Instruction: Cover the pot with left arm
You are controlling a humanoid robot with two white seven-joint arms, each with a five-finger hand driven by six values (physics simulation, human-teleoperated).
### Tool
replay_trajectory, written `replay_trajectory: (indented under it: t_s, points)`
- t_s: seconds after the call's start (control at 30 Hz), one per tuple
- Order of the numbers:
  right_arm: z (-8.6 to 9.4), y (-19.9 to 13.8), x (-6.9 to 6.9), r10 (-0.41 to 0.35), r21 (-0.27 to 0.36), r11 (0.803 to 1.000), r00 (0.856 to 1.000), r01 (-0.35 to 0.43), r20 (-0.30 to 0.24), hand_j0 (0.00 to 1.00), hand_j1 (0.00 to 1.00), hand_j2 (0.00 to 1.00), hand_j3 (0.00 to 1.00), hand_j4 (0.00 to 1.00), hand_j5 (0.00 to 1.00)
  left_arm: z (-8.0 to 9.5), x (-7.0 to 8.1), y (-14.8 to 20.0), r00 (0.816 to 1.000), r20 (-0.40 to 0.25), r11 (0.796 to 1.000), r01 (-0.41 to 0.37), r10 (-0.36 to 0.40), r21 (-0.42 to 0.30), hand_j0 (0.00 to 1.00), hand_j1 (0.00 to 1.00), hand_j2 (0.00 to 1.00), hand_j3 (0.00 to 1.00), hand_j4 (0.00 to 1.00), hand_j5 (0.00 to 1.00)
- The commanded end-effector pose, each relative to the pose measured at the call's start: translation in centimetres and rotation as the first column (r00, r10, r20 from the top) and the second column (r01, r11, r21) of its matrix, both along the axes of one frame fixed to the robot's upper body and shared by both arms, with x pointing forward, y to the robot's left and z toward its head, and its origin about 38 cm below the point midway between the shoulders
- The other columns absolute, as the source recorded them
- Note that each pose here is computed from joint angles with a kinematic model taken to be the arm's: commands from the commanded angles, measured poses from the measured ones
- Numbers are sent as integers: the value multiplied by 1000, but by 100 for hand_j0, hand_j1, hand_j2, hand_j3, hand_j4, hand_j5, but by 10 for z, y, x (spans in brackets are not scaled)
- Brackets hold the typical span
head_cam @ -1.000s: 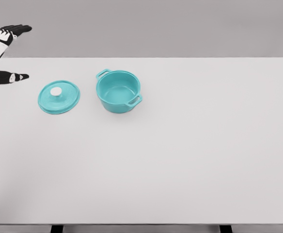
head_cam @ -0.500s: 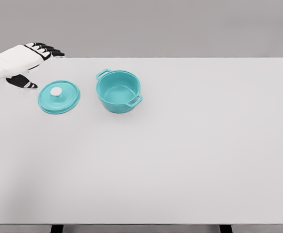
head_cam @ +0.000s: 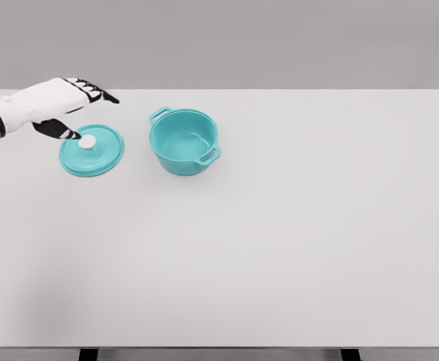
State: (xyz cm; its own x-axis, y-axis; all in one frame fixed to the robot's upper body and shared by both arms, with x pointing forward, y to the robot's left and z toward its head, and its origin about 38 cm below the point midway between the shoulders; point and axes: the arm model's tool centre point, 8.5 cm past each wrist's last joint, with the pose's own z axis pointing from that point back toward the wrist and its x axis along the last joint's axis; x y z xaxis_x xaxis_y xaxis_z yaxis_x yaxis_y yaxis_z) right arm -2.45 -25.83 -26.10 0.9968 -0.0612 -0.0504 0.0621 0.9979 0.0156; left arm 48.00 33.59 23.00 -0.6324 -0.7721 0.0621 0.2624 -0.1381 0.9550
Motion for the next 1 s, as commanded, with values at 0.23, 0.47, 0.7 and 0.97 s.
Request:
replay_trajectory:
  t_s: [0.23,0.47,0.7,0.97]
  points:
    - [0,0,0,0,1,1000,1000,0,-1,100,100,100,100,100,100,-28,3,10,995,-94,999,-31,28,-24,82,82,82,82,82,82]
    - [0,0,0,0,1,1000,1000,0,-1,100,100,100,100,100,100,-39,4,18,990,-130,998,-59,56,-24,78,78,78,78,78,78]
    - [0,0,0,0,0,1000,1000,0,0,100,100,100,100,100,100,-50,5,28,982,-165,995,-93,88,-23,78,78,78,78,78,78]
    - [0,0,0,0,0,1000,1000,0,0,100,100,100,100,100,100,-59,8,37,973,-196,991,-129,121,-28,78,78,78,78,78,78]
